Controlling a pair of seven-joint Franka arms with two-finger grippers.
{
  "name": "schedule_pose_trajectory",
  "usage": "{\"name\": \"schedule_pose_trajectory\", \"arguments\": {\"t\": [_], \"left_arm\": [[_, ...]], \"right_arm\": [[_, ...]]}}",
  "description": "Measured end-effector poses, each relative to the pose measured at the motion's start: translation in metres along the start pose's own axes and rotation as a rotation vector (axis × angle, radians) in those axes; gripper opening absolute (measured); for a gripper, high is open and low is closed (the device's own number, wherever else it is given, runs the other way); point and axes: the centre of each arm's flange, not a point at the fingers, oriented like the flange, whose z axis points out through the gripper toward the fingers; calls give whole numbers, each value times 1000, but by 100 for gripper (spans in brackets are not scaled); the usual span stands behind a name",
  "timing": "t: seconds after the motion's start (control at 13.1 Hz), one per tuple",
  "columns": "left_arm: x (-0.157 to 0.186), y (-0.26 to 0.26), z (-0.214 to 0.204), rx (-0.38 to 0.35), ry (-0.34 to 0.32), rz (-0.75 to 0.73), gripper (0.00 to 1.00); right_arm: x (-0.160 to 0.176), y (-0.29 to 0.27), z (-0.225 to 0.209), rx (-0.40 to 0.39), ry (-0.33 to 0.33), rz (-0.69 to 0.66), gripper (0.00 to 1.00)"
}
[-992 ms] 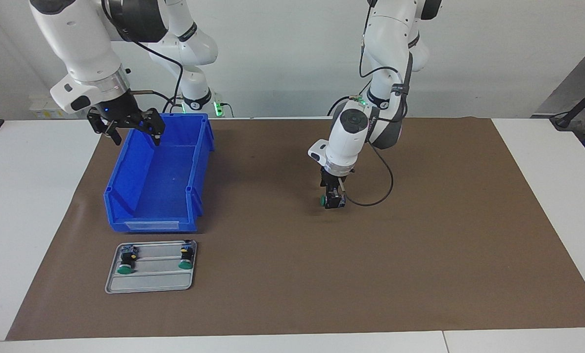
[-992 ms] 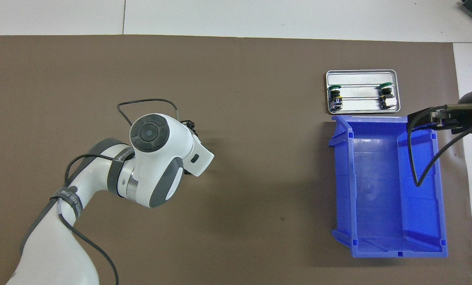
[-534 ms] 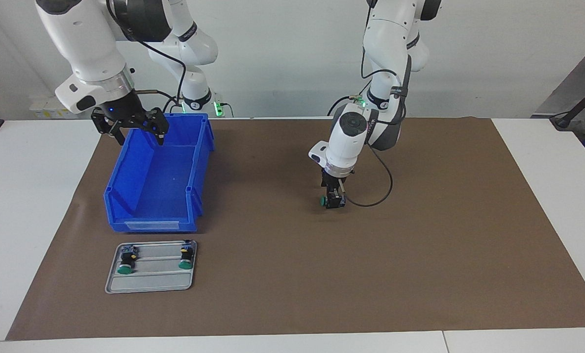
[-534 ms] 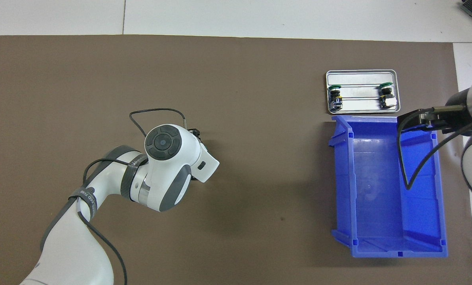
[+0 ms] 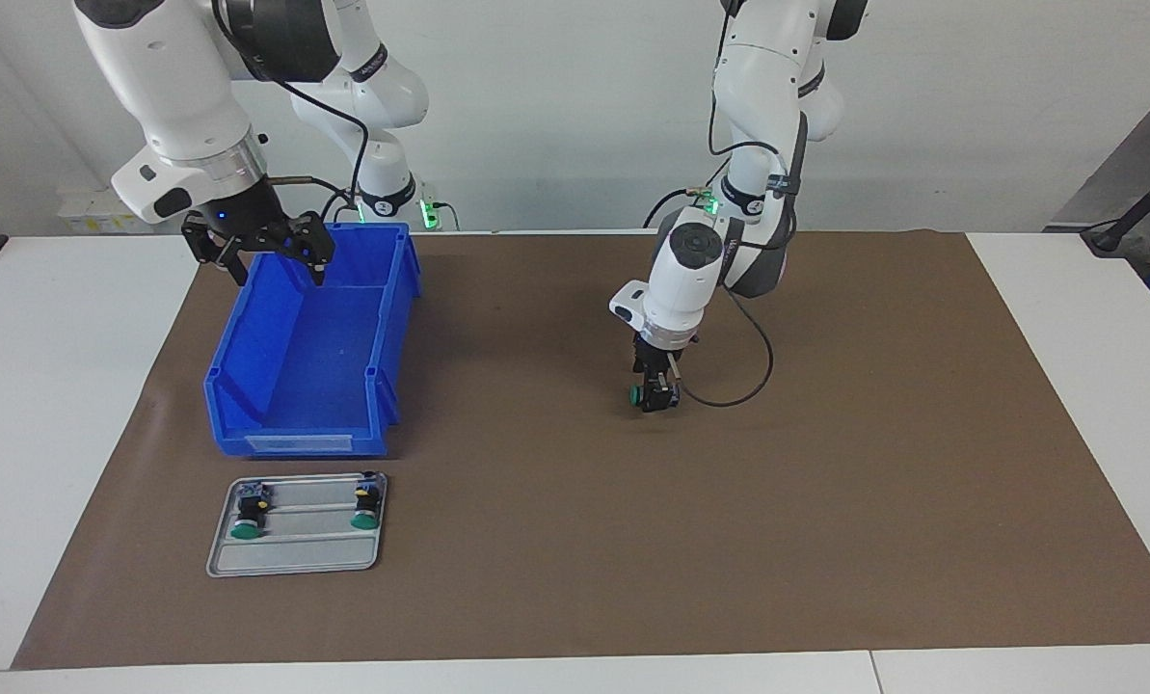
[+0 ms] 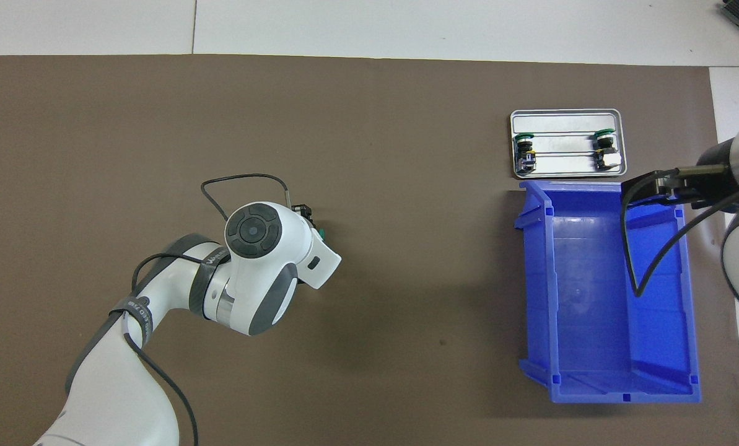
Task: Place and press button with both arms
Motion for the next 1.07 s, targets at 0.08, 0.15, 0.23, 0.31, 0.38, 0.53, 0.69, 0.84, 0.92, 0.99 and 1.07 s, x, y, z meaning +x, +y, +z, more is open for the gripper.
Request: {"name": "schedule_pose_trajectory", "arguments": {"t": [0.08, 0.15, 0.23, 0.31, 0.38, 0.53, 0.69, 0.84, 0.92, 0.99, 1.07], "left_arm": [[0, 0, 0, 2, 1, 0, 81], [0, 0, -1, 3, 2, 0, 81], [0, -1, -1, 6, 4, 0, 81], [0, -1, -2, 9, 5, -1, 81], [1, -2, -2, 10, 6, -1, 81], [1, -2, -3, 13, 8, -1, 81], [1, -3, -5, 16, 9, -1, 81], [1, -3, -5, 16, 9, -2, 81], [1, -3, -5, 16, 9, -2, 80], [1, -3, -5, 16, 9, -2, 78], [1, -3, -5, 16, 9, -2, 76]], "right_arm": [[0, 0, 0, 0, 0, 0, 100], [0, 0, 0, 0, 0, 0, 100], [0, 0, 0, 0, 0, 0, 100], [0, 0, 0, 0, 0, 0, 100], [0, 0, 0, 0, 0, 0, 100], [0, 0, 0, 0, 0, 0, 100], [0, 0, 0, 0, 0, 0, 100], [0, 0, 0, 0, 0, 0, 100], [0, 0, 0, 0, 0, 0, 100], [0, 0, 0, 0, 0, 0, 100], [0, 0, 0, 0, 0, 0, 100]]}}
